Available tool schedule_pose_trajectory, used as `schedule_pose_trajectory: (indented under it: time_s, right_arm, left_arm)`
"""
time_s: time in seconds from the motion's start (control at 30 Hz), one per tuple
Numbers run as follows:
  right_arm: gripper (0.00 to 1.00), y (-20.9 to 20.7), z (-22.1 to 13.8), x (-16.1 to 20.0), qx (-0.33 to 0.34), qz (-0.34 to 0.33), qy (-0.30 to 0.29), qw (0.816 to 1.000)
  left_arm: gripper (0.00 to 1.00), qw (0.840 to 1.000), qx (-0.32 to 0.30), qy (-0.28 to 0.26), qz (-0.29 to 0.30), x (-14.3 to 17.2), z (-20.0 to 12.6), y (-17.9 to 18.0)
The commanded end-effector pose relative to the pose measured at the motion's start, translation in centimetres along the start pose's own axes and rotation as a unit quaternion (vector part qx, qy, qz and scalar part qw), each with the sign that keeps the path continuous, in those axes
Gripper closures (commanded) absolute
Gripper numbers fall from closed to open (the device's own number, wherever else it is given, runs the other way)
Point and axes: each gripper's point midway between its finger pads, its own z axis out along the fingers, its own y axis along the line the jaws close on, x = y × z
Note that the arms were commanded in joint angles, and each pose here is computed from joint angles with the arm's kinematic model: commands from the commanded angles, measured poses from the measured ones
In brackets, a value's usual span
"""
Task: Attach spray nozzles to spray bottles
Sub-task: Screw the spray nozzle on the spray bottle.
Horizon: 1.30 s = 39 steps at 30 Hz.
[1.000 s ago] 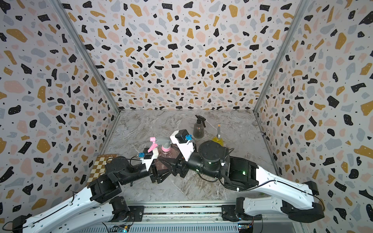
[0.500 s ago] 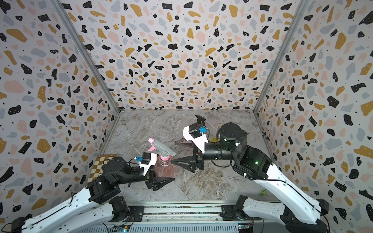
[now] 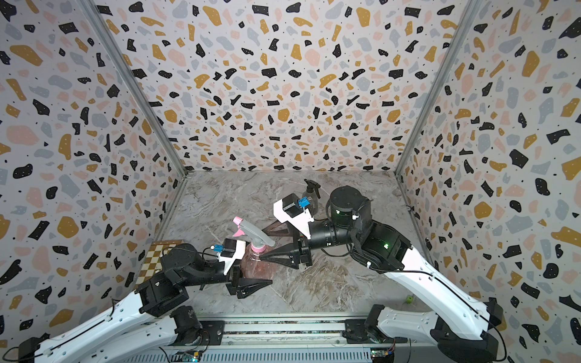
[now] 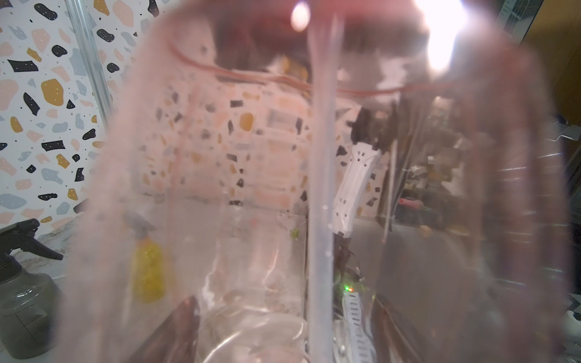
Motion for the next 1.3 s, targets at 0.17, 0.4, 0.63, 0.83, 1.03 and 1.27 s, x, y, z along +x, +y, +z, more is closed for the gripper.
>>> schedule_pose_trajectory:
  time_s: [0.17, 0.4, 0.63, 0.83, 1.03, 1.27]
  right_arm:
    - [0.49, 0.8, 0.2, -1.4, -0.003, -0.016, -0.018, 1.000]
    - [0.65, 0.4, 0.6, -0.8, 0.010, -0.008, -0.011, 1.000]
    - [0.72, -0.5, 1.9, 1.3, 0.050, 0.028, 0.012, 0.998]
    - [0.75, -3.3, 3.6, 4.8, 0.168, 0.123, 0.034, 0.977]
    - [0.77, -5.3, 5.8, 7.5, 0.277, 0.168, 0.044, 0.945]
    - [0.61, -5.4, 4.0, 3.9, 0.301, 0.146, -0.028, 0.942]
  left_arm:
    - [1.00, 0.999, 0.003, -0.047, 0.025, -3.2, -0.3, -0.4]
    - [1.00, 0.998, -0.012, -0.049, 0.022, -3.3, -0.3, 0.2]
    - [1.00, 0.994, -0.088, -0.065, 0.021, -4.2, -0.9, 2.5]
    - [1.00, 0.974, -0.216, -0.065, 0.008, -3.8, -1.8, 7.1]
    - [1.00, 0.960, -0.276, -0.053, -0.002, -3.1, -2.0, 9.5]
    - [1.00, 0.963, -0.265, -0.042, -0.007, -2.6, -1.6, 9.3]
